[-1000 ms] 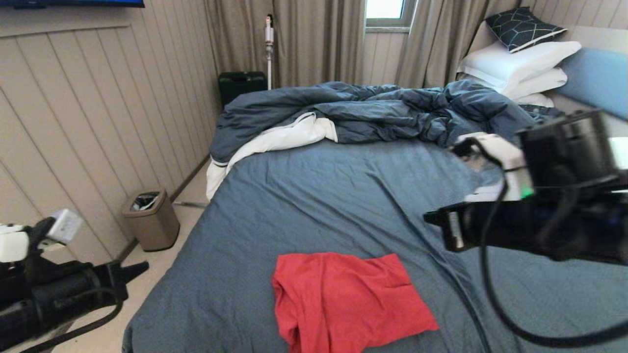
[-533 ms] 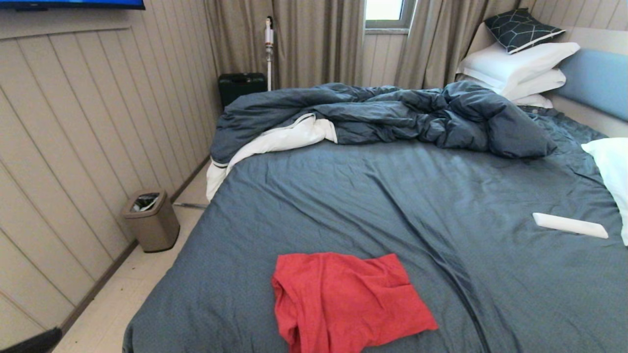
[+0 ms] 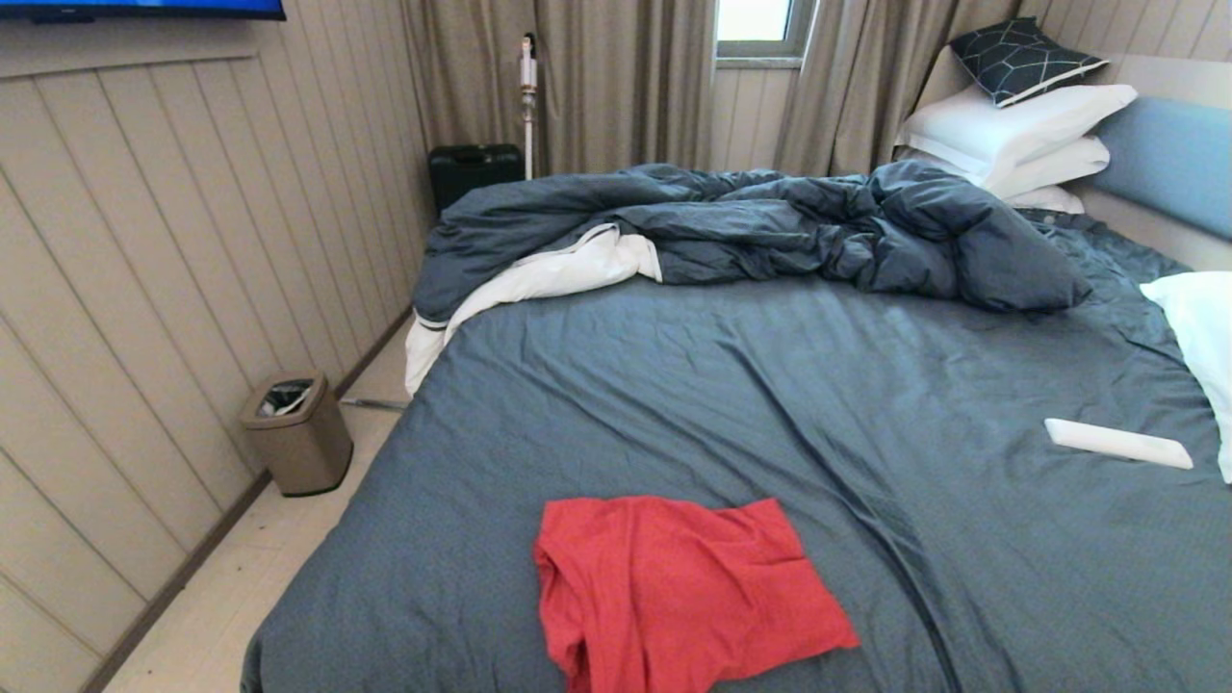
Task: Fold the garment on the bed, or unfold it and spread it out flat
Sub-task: Unford the red T-shirt
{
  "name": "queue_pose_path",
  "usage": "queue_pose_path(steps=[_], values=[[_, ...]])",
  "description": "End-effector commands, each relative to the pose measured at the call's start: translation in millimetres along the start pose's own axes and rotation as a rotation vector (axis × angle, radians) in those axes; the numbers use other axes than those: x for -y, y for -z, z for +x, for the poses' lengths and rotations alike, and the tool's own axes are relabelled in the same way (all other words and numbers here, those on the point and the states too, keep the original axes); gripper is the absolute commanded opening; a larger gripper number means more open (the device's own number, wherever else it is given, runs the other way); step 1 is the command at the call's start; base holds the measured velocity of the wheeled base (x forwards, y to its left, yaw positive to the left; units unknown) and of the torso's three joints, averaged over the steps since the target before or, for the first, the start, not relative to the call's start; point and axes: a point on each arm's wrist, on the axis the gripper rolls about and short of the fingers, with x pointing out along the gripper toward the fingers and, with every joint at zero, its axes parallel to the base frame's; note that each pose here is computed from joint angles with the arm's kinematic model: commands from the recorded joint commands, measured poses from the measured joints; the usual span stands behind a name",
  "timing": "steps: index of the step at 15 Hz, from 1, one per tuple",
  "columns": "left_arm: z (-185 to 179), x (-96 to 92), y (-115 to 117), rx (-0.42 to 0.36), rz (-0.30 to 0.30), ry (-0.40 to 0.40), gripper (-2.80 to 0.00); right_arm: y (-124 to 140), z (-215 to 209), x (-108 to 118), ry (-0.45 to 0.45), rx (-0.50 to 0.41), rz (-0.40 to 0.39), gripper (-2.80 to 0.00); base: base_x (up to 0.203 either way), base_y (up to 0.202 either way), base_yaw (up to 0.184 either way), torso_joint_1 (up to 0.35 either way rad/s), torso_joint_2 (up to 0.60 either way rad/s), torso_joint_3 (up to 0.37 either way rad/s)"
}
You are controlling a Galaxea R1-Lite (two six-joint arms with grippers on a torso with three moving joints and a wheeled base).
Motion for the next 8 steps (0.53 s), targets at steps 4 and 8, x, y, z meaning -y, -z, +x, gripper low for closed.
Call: queue_pose_path(steps=[4, 8], values=[[12.3, -25.8, 38.6, -0.05, 0.039, 0.057, -2.8, 37.5, 3.7, 3.6, 0.058, 0.113, -0.022, -2.8, 0.0, 0.0, 0.0, 0.0, 0.0, 0.0], [13.3, -48.6, 61.6, 0.03, 0.19, -0.12, -2.8, 46.9, 26.2, 7.3, 0.066, 0.138, -0.039, -2.8, 0.0, 0.0, 0.0, 0.0, 0.0, 0.0]])
